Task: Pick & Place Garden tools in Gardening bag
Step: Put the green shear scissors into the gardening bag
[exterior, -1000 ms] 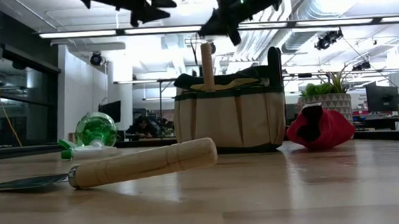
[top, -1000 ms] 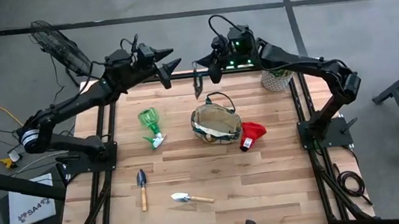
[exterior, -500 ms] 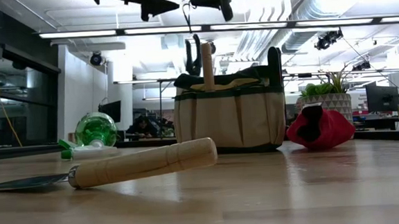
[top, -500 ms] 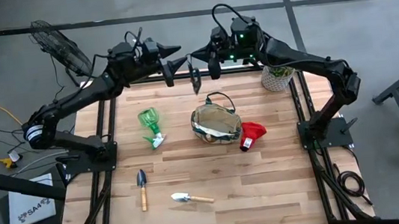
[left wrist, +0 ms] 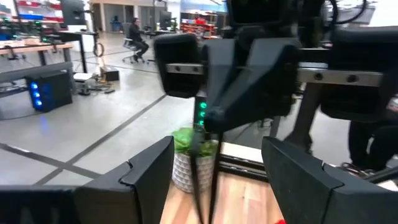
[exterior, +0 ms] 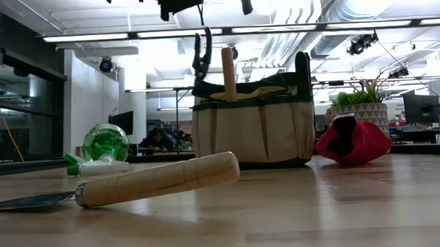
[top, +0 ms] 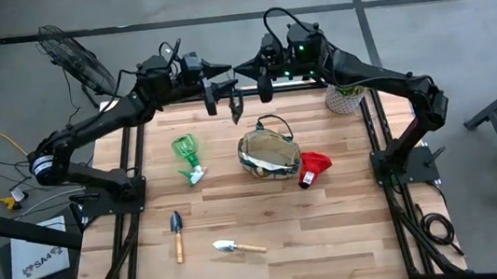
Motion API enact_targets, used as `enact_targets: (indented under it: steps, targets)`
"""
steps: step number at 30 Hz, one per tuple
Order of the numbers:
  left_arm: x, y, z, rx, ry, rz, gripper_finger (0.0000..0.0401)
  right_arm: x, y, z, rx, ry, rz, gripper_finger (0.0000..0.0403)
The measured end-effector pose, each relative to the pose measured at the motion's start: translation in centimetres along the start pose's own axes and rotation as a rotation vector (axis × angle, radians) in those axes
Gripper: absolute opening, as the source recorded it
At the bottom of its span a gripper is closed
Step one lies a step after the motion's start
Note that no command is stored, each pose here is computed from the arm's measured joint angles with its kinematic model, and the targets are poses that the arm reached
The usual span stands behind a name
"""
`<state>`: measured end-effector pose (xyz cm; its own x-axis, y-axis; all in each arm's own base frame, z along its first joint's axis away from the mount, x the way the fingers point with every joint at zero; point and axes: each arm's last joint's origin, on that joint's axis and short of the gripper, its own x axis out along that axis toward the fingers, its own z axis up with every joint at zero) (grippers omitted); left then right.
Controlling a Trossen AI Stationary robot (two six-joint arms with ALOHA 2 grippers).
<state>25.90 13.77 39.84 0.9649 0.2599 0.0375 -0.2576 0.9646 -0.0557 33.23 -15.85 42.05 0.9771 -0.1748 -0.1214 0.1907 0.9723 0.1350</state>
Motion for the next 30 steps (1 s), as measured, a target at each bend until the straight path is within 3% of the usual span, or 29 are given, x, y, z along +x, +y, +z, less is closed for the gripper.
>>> enact_targets:
  steps: [16, 30]
  targets:
    - [0.2, -0.8, -0.1, -0.027, -0.003, 0.040, 0.0234, 0.4, 1.7, -0.2, -0.032, 0.002, 0.020, 0.0003]
    - [0.2, -0.8, -0.4, -0.078, 0.026, 0.040, 0.0109, 0.4, 1.5, -0.3, -0.054, 0.018, -0.032, 0.0003]
